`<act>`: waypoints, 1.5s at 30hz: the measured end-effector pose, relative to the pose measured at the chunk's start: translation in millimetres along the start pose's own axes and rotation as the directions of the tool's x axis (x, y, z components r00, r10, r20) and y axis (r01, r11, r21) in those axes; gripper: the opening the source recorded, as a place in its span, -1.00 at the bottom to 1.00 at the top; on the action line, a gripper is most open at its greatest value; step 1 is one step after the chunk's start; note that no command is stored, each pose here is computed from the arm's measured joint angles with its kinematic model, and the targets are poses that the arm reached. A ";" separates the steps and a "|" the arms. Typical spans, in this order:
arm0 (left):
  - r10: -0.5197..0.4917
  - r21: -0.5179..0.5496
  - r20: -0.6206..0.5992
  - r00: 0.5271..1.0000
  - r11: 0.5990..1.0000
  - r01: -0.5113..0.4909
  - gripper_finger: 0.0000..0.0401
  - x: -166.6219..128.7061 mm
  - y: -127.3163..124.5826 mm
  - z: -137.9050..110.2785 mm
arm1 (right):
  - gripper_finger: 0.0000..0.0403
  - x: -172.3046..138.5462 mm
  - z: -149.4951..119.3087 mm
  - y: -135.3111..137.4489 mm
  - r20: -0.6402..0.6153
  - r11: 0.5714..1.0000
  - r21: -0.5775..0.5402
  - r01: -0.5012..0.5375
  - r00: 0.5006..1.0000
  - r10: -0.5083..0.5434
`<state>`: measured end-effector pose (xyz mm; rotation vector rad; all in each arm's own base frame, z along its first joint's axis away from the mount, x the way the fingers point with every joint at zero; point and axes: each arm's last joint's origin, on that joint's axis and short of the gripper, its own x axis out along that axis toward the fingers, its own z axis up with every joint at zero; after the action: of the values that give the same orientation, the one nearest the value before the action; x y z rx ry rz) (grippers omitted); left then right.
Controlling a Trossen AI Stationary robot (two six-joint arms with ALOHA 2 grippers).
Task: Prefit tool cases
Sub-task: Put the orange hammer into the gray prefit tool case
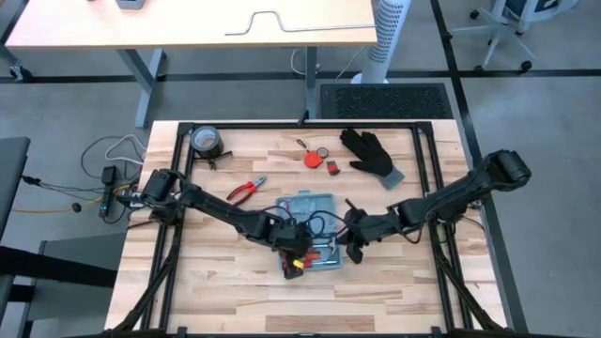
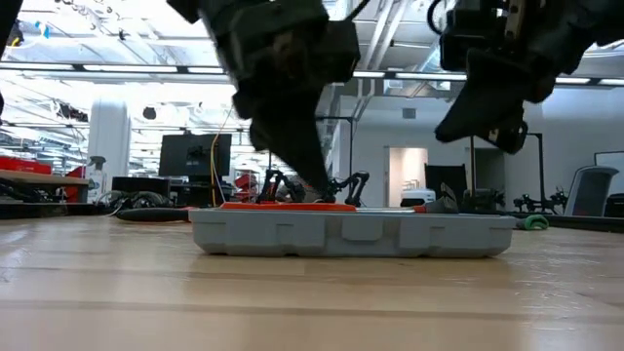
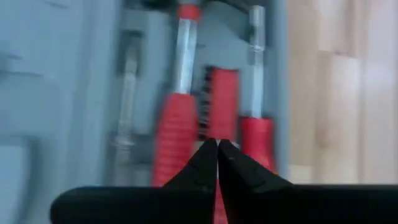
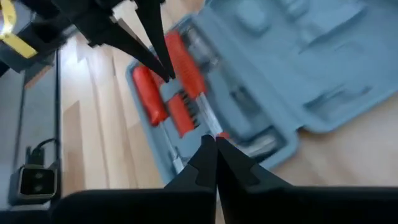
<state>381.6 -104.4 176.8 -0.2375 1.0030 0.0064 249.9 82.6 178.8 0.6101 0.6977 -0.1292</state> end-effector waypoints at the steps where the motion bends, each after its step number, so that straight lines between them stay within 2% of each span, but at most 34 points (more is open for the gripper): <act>1: -0.012 -0.004 0.002 1.000 1.000 0.012 -0.96 0.8 -2.6 -2.2 | -0.97 3.3 -1.2 0.5 -0.013 1.000 0.001 -0.015 1.000 0.015; 7: -0.057 0.002 0.050 0.997 0.998 0.057 -0.99 0.4 -13.8 -2.2 | -0.98 18.9 -3.1 7.3 -0.040 0.989 0.021 -0.147 0.988 0.148; 11: -0.059 0.003 0.057 0.997 0.998 0.059 -0.99 0.4 -13.5 -1.2 | -0.99 34.4 -10.0 6.4 -0.084 0.982 0.033 -0.185 0.979 0.187; 17: -0.062 0.012 0.049 0.997 0.998 0.061 -1.00 1.3 -12.8 -2.8 | -0.99 55.8 -20.4 -1.3 -0.167 0.989 0.070 -0.133 0.976 0.143; 23: -0.057 -0.006 -0.009 0.998 0.998 0.057 -1.00 10.9 -4.8 -21.7 | -1.00 56.3 -24.7 -9.2 -0.205 0.993 0.111 -0.037 0.977 0.059; 31: -0.111 -0.022 0.010 0.994 0.994 0.111 -1.00 13.8 -5.0 -24.1 | -1.00 33.0 -4.4 5.3 -0.095 0.989 0.063 -0.134 0.986 0.139; 35: -0.127 -0.009 0.041 0.991 0.992 0.127 -1.00 11.2 -6.5 -20.5 | -1.00 26.8 3.8 -2.7 -0.072 0.995 0.066 -0.075 0.994 0.080; 39: -0.130 0.006 0.066 0.989 0.991 0.130 -1.00 8.5 -6.9 -17.7 | -1.00 30.2 4.0 -14.1 -0.107 0.998 0.064 -0.006 0.994 0.013; 45: -0.103 0.004 0.087 0.991 0.995 0.103 -1.00 8.6 -6.3 -16.7 | -1.00 36.8 0.8 -19.8 -0.134 0.998 0.055 0.025 0.991 -0.018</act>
<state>373.0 -114.8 162.3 -0.2866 0.9028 -0.0762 272.4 69.1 146.3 0.6696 0.8327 -0.1290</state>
